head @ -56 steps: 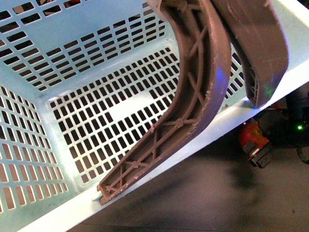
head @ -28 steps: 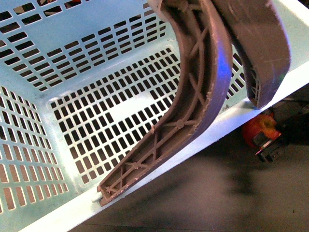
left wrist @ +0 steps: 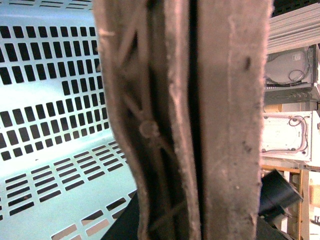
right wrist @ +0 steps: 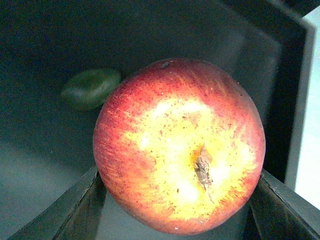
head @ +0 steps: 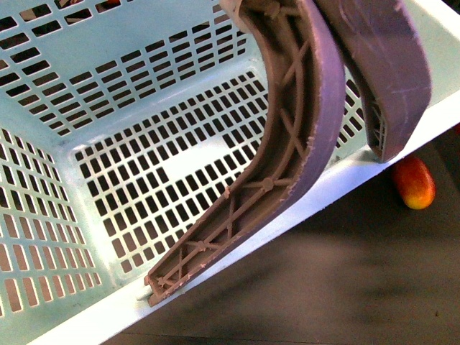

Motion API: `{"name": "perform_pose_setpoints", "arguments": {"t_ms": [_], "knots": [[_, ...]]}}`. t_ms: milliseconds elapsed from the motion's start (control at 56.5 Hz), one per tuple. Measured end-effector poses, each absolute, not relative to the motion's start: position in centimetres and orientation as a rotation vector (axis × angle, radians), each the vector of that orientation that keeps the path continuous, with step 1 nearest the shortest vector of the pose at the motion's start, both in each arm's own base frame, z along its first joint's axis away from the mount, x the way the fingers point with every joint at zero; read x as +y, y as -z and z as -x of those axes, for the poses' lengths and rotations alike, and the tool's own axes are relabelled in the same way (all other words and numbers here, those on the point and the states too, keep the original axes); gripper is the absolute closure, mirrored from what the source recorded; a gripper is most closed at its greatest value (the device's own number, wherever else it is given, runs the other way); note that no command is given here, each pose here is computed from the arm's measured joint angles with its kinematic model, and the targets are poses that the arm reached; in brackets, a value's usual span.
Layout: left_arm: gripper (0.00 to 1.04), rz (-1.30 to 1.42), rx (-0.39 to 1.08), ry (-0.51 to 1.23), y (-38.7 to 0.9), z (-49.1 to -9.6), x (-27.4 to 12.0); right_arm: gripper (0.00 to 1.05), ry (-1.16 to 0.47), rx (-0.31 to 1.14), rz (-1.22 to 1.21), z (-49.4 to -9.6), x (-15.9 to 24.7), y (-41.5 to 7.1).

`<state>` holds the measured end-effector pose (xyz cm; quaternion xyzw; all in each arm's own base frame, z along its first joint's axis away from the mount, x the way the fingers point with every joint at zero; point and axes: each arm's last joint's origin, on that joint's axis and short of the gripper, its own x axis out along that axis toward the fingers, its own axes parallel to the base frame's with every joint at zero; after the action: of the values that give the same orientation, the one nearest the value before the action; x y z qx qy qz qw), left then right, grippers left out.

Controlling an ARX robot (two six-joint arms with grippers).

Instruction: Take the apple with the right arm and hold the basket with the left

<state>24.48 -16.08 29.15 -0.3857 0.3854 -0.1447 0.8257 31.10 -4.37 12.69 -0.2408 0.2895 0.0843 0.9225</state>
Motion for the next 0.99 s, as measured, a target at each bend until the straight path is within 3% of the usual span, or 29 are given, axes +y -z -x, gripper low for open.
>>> {"name": "perform_pose_setpoints", "arguments": {"t_ms": [301, 584, 744, 761, 903, 992], "knots": [[0.89, 0.820, 0.819, 0.308, -29.1, -24.5, -16.1, 0.34, -0.161, 0.380, 0.412, -28.6, -4.1, -21.1], [0.89, 0.820, 0.819, 0.308, -29.1, -24.5, -16.1, 0.34, -0.239, 0.182, 0.309, -26.4, -0.5, -26.9], [0.89, 0.820, 0.819, 0.308, -29.1, -24.5, -16.1, 0.34, -0.315, 0.146, 0.249, -25.8, 2.9, -28.1], [0.89, 0.820, 0.819, 0.307, -29.1, -24.5, -16.1, 0.34, -0.455, 0.221, 0.275, -26.3, 10.1, -25.3], [0.89, 0.820, 0.820, 0.308, -29.1, -24.5, -16.1, 0.34, -0.468, 0.245, 0.267, -26.4, 11.2, -24.5], [0.89, 0.820, 0.819, 0.308, -29.1, -24.5, -16.1, 0.21, -0.474, 0.258, 0.260, -26.5, 11.5, -24.1]]}}
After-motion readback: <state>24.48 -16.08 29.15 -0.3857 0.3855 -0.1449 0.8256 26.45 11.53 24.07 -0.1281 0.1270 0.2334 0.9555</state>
